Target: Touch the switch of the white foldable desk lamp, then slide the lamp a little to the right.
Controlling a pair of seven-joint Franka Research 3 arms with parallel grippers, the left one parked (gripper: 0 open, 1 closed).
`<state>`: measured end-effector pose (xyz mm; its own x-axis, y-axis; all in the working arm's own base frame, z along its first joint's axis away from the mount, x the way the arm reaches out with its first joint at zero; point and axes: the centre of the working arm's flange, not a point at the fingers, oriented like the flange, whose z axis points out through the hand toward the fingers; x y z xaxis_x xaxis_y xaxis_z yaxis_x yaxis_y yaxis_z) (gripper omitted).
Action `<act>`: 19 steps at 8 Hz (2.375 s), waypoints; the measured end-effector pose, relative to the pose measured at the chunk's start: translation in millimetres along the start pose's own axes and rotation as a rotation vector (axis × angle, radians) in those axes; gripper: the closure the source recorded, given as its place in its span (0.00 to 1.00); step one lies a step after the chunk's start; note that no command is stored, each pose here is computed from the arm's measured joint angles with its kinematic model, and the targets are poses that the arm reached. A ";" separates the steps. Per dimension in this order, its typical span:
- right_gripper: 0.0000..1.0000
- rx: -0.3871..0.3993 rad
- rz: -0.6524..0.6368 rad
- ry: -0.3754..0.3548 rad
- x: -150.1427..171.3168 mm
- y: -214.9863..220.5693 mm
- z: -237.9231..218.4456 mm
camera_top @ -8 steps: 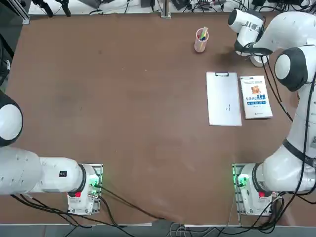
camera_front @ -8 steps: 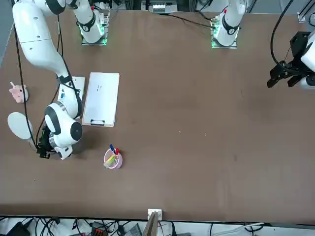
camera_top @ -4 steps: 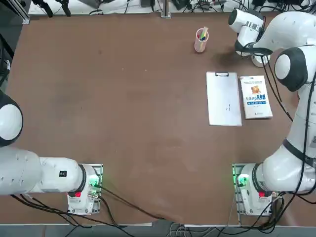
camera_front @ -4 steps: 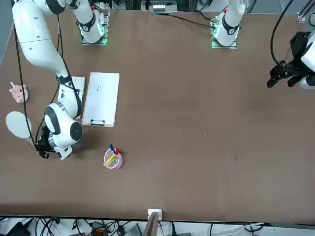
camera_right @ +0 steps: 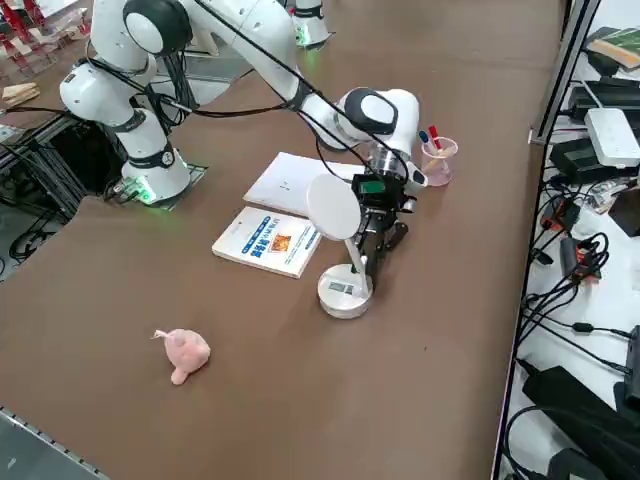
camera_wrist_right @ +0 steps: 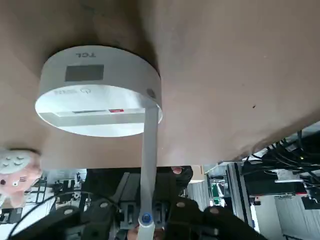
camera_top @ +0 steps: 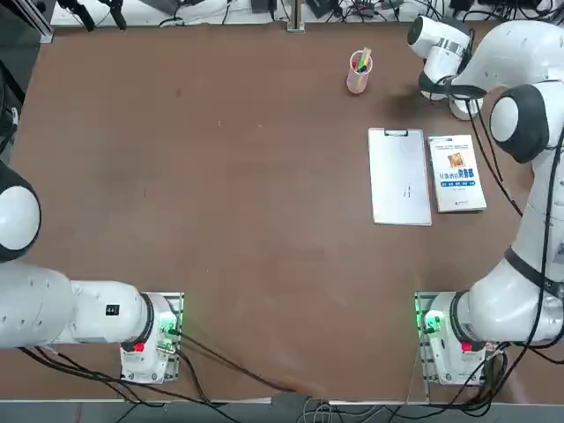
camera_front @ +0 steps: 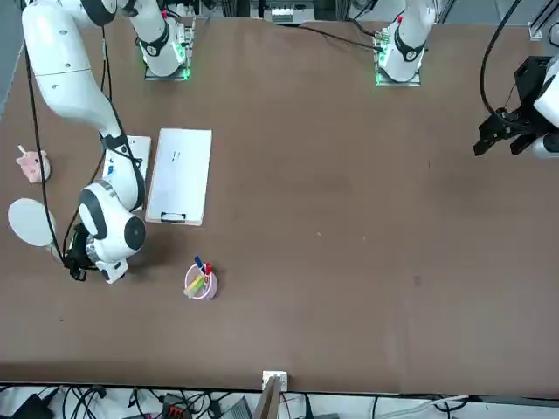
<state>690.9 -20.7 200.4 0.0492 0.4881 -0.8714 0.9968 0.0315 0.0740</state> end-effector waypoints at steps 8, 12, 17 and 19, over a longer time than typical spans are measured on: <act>0.85 0.417 0.273 0.074 -98.0 -7.0 72.9; 0.85 0.545 0.404 0.142 -139.3 -16.3 116.2; 0.85 0.608 0.446 0.099 -130.8 -25.7 124.3; 0.85 0.619 0.453 0.090 -121.8 -28.0 129.3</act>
<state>665.2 -193.8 241.7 0.4821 0.4065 -0.7761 0.7355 -0.6691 0.1064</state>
